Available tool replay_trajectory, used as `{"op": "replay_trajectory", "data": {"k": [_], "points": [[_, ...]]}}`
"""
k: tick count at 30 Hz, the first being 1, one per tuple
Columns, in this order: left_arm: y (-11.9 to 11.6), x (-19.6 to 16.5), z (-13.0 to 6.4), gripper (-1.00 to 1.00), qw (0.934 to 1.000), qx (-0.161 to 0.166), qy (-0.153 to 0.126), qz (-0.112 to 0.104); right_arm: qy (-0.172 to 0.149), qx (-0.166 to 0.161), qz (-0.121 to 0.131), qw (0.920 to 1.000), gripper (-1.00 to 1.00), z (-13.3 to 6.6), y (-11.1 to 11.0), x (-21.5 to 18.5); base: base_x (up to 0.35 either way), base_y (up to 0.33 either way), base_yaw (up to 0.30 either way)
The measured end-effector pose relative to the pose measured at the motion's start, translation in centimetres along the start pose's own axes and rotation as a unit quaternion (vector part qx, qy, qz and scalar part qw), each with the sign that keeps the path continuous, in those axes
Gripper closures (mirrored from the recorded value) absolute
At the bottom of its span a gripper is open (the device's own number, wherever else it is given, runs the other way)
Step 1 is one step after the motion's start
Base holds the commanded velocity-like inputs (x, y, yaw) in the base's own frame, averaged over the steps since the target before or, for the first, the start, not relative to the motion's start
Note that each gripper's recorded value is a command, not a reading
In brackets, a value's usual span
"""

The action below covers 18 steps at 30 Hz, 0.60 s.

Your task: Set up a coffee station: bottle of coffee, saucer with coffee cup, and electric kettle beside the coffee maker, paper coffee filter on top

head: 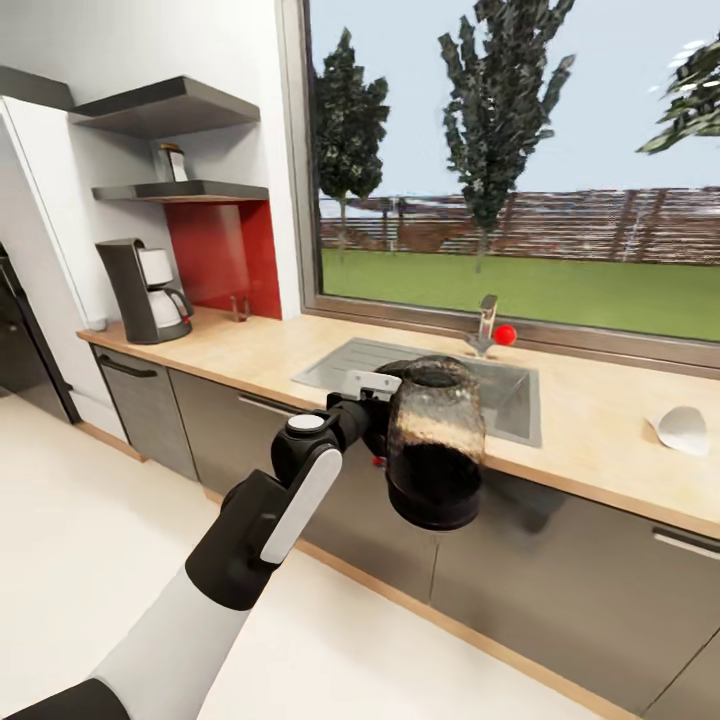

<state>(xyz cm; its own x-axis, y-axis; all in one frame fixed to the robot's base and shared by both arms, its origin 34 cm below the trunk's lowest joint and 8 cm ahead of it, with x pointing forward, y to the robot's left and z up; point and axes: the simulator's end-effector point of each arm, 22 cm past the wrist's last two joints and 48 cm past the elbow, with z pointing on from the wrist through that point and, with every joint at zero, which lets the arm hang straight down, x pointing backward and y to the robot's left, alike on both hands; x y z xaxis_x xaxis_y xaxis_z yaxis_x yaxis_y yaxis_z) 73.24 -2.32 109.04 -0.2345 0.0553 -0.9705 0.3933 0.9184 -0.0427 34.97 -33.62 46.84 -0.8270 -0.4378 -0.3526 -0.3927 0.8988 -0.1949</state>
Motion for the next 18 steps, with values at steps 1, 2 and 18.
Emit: {"op": "replay_trajectory", "data": {"k": [1, 2, 18], "points": [[0.01, 0.00, 0.00, 1.00, 1.0000, 0.000, 0.000, 0.000, 0.000, 0.000, 0.000, 1.0000, -1.00, 0.00, -0.01, -0.02, 0.218, 0.157, 0.009], [0.01, 0.00, 0.00, 1.00, 1.0000, 0.000, 0.000, 0.000, 0.000, 0.000, 0.000, 1.0000, -1.00, 0.00, -0.01, -0.02, 0.222, 0.169, 0.005], [0.04, 0.01, 0.02, 1.00, 1.0000, 0.000, 0.000, 0.000, 0.001, 0.000, 0.000, 1.0000, -1.00, 0.00, 0.01, 0.05, 0.103, 0.174, 0.172]]}}
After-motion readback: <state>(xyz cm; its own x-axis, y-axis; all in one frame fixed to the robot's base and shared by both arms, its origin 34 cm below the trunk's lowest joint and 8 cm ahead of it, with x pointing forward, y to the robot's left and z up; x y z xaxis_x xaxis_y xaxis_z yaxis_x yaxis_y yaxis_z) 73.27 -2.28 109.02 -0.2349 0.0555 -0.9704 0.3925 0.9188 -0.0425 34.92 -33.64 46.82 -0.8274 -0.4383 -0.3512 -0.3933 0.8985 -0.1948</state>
